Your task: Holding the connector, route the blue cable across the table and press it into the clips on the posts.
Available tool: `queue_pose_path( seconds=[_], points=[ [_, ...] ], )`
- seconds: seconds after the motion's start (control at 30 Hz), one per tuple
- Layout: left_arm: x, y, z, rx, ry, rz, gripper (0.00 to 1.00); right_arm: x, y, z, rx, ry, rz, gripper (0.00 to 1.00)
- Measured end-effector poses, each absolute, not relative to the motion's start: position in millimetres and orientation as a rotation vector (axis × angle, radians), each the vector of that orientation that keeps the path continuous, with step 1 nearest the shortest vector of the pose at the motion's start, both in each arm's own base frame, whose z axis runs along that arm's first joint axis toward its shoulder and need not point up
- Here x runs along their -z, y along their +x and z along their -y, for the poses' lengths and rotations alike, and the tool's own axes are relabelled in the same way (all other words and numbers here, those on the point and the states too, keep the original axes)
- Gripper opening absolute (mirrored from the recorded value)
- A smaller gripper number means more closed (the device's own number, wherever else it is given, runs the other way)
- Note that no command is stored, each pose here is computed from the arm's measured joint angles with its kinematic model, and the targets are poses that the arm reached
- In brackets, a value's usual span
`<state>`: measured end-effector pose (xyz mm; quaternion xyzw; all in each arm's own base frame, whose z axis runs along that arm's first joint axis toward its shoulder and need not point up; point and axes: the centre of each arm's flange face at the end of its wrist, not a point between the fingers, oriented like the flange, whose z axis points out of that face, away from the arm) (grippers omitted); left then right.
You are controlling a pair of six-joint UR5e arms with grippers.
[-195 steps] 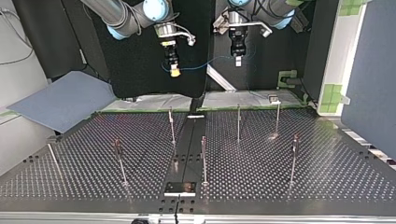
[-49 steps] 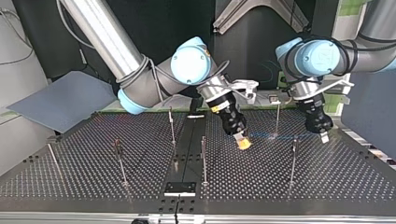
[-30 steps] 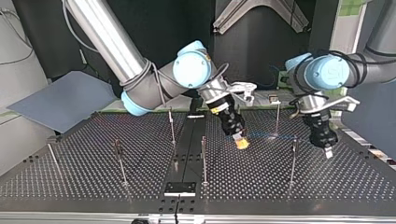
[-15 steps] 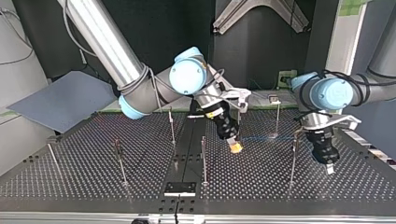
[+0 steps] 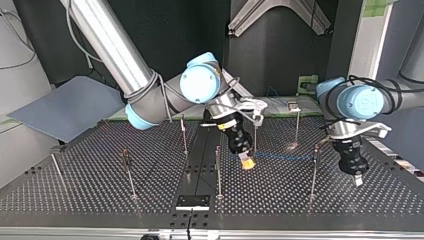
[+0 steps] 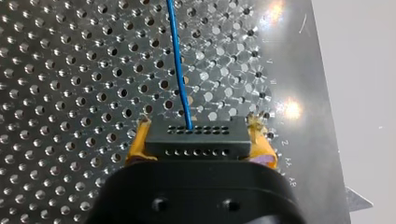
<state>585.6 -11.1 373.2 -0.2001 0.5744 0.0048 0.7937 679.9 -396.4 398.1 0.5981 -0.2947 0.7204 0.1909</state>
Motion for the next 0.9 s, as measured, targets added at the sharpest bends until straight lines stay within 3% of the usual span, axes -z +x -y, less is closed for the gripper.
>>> queue_pose_path(
  seconds=[0.1,0.17,0.2,0.23,0.27,0.3,0.33,0.37,0.4,0.43,0.9],
  points=[
    [-373,586,11,0.000,-0.434,-1.234,0.00,-398,680,396,-2.023,1.680,0.828,0.00],
    [-373,586,12,0.007,-0.433,-1.235,0.18,-398,680,397,-2.023,1.681,0.828,0.00],
    [-373,586,12,0.011,-0.433,-1.236,0.18,-398,680,397,-2.024,1.681,0.827,0.00],
    [-372,586,13,0.014,-0.434,-1.237,0.41,-398,680,396,-2.023,1.681,0.828,0.00],
    [-372,585,14,0.018,-0.437,-1.239,0.55,-398,680,397,-2.023,1.681,0.828,0.00],
    [-371,585,14,0.021,-0.441,-1.243,0.55,-398,680,397,-2.023,1.681,0.830,0.00],
    [-370,584,15,0.023,-0.447,-1.247,0.77,-398,679,397,-2.022,1.680,0.831,0.00],
    [-369,583,15,0.023,-0.452,-1.252,0.93,-398,679,397,-2.021,1.679,0.833,0.00],
    [-368,582,16,0.021,-0.459,-1.259,0.93,-398,679,397,-2.019,1.679,0.835,0.00],
    [-367,581,17,0.017,-0.463,-1.264,1.00,-398,679,398,-2.017,1.679,0.836,0.00],
    [-366,550,26,-0.002,-0.535,-1.350,1.00,-397,677,398,-1.994,1.673,0.849,0.00]
  ],
)
